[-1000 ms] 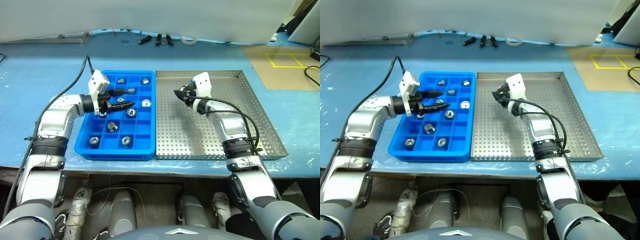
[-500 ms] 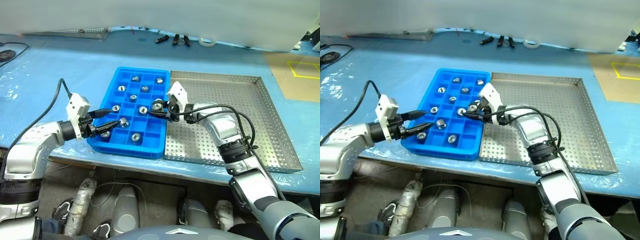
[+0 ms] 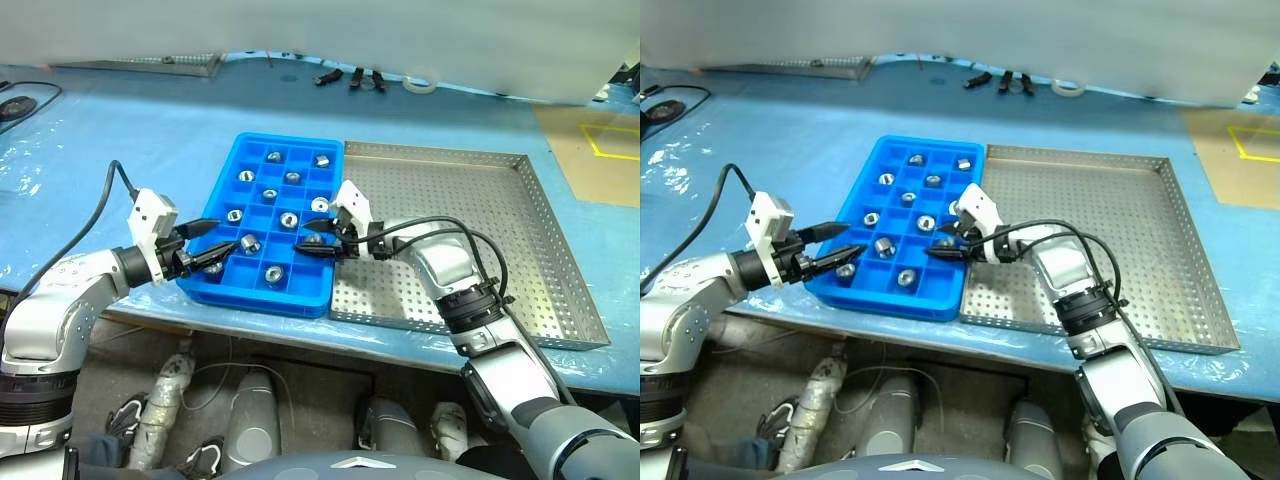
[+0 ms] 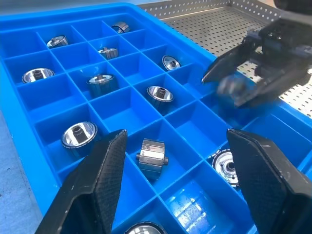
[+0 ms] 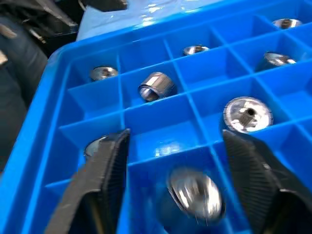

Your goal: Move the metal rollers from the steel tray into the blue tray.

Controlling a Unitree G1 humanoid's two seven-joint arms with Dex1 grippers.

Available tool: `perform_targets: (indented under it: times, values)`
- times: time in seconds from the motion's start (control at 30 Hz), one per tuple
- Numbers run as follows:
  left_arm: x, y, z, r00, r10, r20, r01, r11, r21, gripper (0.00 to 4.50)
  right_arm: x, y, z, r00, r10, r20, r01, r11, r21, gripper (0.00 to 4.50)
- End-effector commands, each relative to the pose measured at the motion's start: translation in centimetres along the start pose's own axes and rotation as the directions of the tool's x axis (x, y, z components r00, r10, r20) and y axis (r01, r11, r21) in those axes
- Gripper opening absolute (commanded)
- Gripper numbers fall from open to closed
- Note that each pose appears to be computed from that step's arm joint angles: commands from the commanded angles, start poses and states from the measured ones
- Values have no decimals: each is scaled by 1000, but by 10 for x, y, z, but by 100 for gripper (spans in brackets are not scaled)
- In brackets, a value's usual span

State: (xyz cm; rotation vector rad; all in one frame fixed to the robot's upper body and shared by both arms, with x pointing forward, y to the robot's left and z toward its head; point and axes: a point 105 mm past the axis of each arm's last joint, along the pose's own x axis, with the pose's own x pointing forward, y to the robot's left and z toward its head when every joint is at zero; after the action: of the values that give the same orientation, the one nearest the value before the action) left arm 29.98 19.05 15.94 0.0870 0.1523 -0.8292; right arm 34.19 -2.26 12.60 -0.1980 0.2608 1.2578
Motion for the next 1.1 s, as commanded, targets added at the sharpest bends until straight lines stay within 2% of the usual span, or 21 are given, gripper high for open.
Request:
perform_targets:
  times: [0.03,0.37,0.5,0.67,0.83,0.97,1.1]
  values:
    - [2,0,11,1000,-17,22,16,999,36,345,-2,1,12,999,-13,31,14,999,-39,441]
    - [22,12,23,997,-57,56,53,997,64,345,-36,-26,25,981,-181,70,186,980,-72,441]
    - [47,21,27,995,-75,58,68,991,114,345,-63,-41,29,947,-306,98,312,949,-52,441]
    - [86,15,40,976,-204,83,191,971,144,345,-115,-53,25,851,-514,110,518,855,-17,441]
    - [129,-2,46,940,-331,87,315,936,156,345,-166,-48,3,727,-682,81,680,731,59,441]
    - [151,-10,48,924,-371,93,355,923,148,345,-192,-43,-12,636,-770,55,764,638,96,441]
    - [164,-13,38,922,-379,82,369,922,116,345,-209,-37,-26,560,-827,40,817,560,142,441]
